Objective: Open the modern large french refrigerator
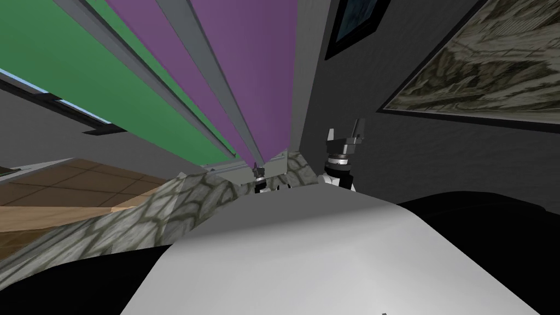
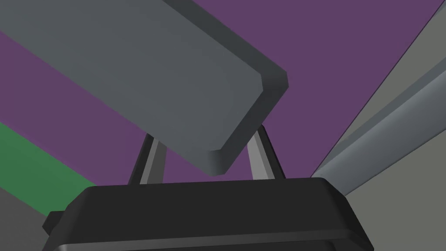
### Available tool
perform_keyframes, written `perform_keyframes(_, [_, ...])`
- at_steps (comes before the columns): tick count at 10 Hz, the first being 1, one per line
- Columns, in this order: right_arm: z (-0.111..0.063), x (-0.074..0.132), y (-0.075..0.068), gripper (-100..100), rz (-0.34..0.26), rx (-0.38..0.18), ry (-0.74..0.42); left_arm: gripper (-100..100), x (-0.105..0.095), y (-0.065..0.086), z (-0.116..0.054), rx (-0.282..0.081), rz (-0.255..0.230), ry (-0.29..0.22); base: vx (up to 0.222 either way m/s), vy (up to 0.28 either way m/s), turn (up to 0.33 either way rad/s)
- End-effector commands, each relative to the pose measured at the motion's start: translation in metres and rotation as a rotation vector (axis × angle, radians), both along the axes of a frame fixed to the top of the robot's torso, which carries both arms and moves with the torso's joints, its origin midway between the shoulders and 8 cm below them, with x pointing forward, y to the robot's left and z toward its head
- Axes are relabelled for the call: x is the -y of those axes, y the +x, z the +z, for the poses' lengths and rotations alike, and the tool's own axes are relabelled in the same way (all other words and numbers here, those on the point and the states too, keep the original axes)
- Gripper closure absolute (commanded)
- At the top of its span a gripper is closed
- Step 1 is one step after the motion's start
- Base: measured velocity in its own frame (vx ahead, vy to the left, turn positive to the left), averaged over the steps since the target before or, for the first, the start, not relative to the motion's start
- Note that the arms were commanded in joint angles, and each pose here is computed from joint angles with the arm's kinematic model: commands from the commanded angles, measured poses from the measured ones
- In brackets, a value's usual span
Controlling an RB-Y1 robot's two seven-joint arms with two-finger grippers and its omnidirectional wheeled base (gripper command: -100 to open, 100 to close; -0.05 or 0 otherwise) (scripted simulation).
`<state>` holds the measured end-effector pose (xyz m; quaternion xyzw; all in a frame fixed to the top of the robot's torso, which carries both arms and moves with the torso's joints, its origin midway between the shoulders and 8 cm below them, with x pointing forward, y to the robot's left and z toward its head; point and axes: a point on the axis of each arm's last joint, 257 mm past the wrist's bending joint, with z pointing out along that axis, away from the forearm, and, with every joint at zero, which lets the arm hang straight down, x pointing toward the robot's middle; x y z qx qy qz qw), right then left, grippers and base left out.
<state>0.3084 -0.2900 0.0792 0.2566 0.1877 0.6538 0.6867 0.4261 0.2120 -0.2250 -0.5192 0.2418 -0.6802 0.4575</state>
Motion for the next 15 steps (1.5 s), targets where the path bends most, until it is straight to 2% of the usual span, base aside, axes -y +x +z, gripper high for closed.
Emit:
perform_keyframes(1, [0.0, 0.0, 0.0, 0, 0.0, 0.0, 0.0, 100, -0.012, -0.004, 0.003, 0.005, 0.03, 0.0, -0.011, -0.209, 0.081])
perform_keyframes(4, [0.0, 0.0, 0.0, 0, 0.0, 0.0, 0.0, 100, -0.037, -0.015, 0.006, 0.01, 0.096, 0.001, -0.039, -0.248, 0.131])
perform_keyframes(5, [0.0, 0.0, 0.0, 0, 0.0, 0.0, 0.0, 100, -0.037, -0.015, 0.006, 0.01, 0.096, 0.001, -0.036, -0.229, 0.088])
perform_keyframes(7, [0.0, 0.0, 0.0, 0, 0.0, 0.0, 0.0, 100, -0.054, -0.023, 0.008, 0.013, 0.14, 0.004, -0.034, -0.231, 0.113])
perform_keyframes(8, [0.0, 0.0, 0.0, 0, 0.0, 0.0, 0.0, 100, -0.053, -0.023, 0.002, -0.001, 0.131, 0.003, -0.032, -0.126, 0.067])
perform_keyframes(13, [0.0, 0.0, 0.0, 0, 0.0, 0.0, 0.0, 100, -0.1, -0.054, 0.004, 0.006, 0.258, 0.001, 0.041, -0.275, 0.152])
perform_keyframes(14, [0.0, 0.0, 0.0, 0, 0.0, 0.0, 0.0, 100, -0.1, -0.054, 0.004, 0.006, 0.258, 0.001, 0.007, -0.243, 0.077])
perform_keyframes(15, [0.0, 0.0, 0.0, 0, 0.0, 0.0, 0.0, 100, -0.109, -0.06, 0.005, 0.008, 0.283, 0.001, 0.025, -0.229, 0.078])
